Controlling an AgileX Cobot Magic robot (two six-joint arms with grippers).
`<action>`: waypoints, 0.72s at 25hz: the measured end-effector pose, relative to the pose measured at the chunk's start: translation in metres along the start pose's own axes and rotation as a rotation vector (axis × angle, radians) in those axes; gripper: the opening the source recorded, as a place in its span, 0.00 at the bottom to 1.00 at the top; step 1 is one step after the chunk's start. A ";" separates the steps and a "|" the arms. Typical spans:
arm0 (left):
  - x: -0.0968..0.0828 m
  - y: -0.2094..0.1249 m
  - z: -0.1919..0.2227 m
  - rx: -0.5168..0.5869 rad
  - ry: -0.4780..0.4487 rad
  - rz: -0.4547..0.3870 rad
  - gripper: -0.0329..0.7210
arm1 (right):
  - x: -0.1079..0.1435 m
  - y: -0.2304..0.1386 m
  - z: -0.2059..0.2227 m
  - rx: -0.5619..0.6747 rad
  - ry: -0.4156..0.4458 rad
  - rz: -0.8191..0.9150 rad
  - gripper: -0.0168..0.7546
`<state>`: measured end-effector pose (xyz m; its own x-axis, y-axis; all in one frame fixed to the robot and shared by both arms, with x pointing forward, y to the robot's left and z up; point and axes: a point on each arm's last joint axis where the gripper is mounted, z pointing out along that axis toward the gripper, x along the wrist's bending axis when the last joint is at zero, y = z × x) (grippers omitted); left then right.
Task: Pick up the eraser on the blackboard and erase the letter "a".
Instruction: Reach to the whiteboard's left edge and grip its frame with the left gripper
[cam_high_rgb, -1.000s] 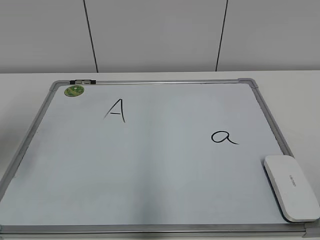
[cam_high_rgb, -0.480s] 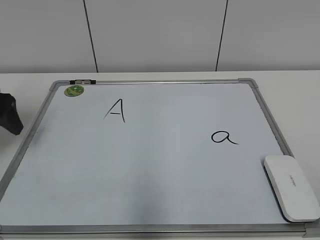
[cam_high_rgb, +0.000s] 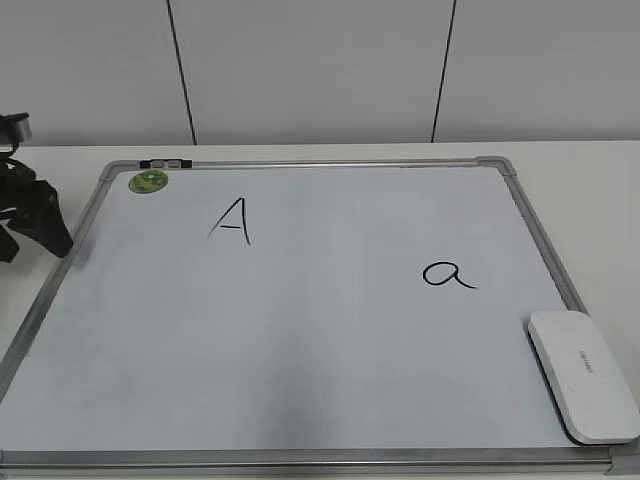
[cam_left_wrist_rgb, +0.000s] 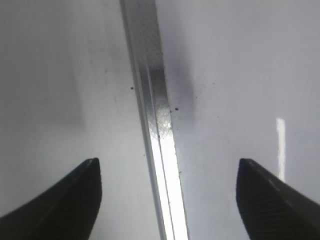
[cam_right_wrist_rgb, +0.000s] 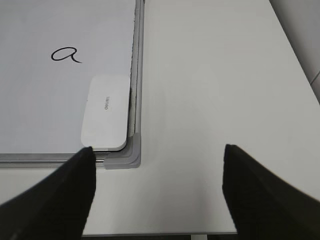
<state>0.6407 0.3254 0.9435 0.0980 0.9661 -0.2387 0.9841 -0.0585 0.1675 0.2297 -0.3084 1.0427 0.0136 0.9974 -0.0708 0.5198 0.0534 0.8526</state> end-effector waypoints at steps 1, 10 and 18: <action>0.001 0.002 0.004 0.011 -0.005 0.002 0.87 | 0.000 0.000 0.000 0.000 0.000 0.000 0.78; 0.017 0.012 0.020 0.023 -0.029 -0.019 0.85 | 0.000 0.000 0.000 0.000 0.000 0.000 0.78; 0.023 0.011 0.022 0.022 -0.043 -0.018 0.83 | 0.000 0.000 0.000 0.000 0.000 0.000 0.78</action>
<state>0.6574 0.3418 0.9187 0.0862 0.9554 -0.2826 0.9888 -0.0474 0.1414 0.2297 -0.3084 1.0427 0.0136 0.9974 -0.0708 0.5198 0.0534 0.8526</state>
